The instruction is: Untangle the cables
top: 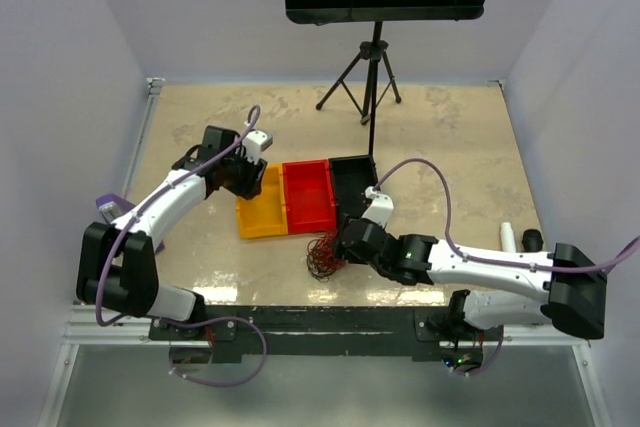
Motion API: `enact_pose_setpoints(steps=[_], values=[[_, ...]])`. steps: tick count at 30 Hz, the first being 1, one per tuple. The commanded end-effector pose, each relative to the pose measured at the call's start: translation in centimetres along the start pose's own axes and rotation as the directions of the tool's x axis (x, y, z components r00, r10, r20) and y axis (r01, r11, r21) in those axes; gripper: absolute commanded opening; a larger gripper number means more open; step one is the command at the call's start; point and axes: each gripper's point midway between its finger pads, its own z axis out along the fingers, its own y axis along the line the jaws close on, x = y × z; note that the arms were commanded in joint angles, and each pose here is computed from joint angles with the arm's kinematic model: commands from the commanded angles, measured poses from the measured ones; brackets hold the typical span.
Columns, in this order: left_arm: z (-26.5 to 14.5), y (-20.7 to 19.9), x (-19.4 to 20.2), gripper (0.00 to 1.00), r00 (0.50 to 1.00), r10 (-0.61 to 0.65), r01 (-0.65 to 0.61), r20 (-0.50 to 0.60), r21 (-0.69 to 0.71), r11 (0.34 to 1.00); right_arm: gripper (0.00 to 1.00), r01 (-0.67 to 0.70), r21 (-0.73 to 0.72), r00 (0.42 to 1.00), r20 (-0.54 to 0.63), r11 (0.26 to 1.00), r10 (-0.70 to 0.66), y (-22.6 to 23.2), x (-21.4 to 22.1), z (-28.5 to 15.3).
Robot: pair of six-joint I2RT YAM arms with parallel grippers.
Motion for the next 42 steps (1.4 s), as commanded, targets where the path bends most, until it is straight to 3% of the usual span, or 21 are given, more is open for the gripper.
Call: enact_pose_setpoints(steps=[1,6,13,14,16,19,20,24,30,36,40,42], values=[[0.5,1.3,1.4,0.47,1.000,-0.002,0.001,-0.012,-0.071,0.997,0.57,-0.002,-0.054,1.000,-0.031,0.999,0.001,1.2,1.2,0.5],[2.1,2.9,0.1,0.45,1.000,0.002,-0.003,-0.012,-0.120,0.993,0.45,0.010,-0.071,0.998,-0.064,0.997,-0.015,1.1,2.6,1.2],[1.7,2.3,-1.9,0.47,1.000,0.006,-0.005,0.018,-0.083,0.997,0.16,-0.006,-0.085,0.998,-0.060,0.996,0.000,1.2,2.6,0.8],[1.2,2.1,-2.0,0.52,1.000,0.007,-0.005,0.023,-0.076,0.997,0.12,0.000,-0.093,0.998,-0.055,0.996,-0.005,1.3,2.4,0.7],[-0.1,1.4,-2.6,0.71,0.999,0.017,-0.015,0.040,-0.057,0.998,0.02,0.011,-0.132,0.999,-0.037,0.991,-0.016,1.8,1.9,0.0],[-2.7,0.4,-3.8,0.99,0.995,0.050,-0.048,0.082,-0.027,0.999,0.00,0.040,-0.217,0.999,0.008,0.975,-0.039,3.1,0.6,-1.4],[-3.5,-0.2,-4.1,1.00,0.994,0.063,-0.063,0.093,-0.003,0.998,0.00,0.050,-0.253,0.999,0.026,0.966,-0.044,3.6,0.1,-2.0],[-6.6,-4.9,-5.2,1.00,0.979,0.128,-0.162,0.157,0.227,0.960,0.00,0.094,-0.346,0.995,0.069,0.933,-0.074,5.0,-0.9,-3.6],[-7.1,-11.6,-4.0,0.99,0.961,0.160,-0.256,0.224,0.513,0.819,0.00,0.127,-0.501,0.990,0.109,0.856,-0.083,8.1,-1.6,-6.0],[-7.4,-13.4,-3.5,0.91,0.940,0.179,-0.323,0.291,0.582,0.746,0.00,0.138,-0.568,0.986,0.154,0.812,-0.060,10.0,-3.2,-8.3],[-6.8,-13.9,-1.6,0.81,0.940,0.215,-0.338,0.265,0.632,0.698,0.00,0.139,-0.593,0.986,0.161,0.793,-0.052,10.3,-3.5,-9.1],[-6.6,-14.1,-0.7,0.80,0.939,0.236,-0.343,0.250,0.663,0.665,0.00,0.139,-0.598,0.985,0.163,0.789,-0.049,10.5,-3.7,-9.3]])
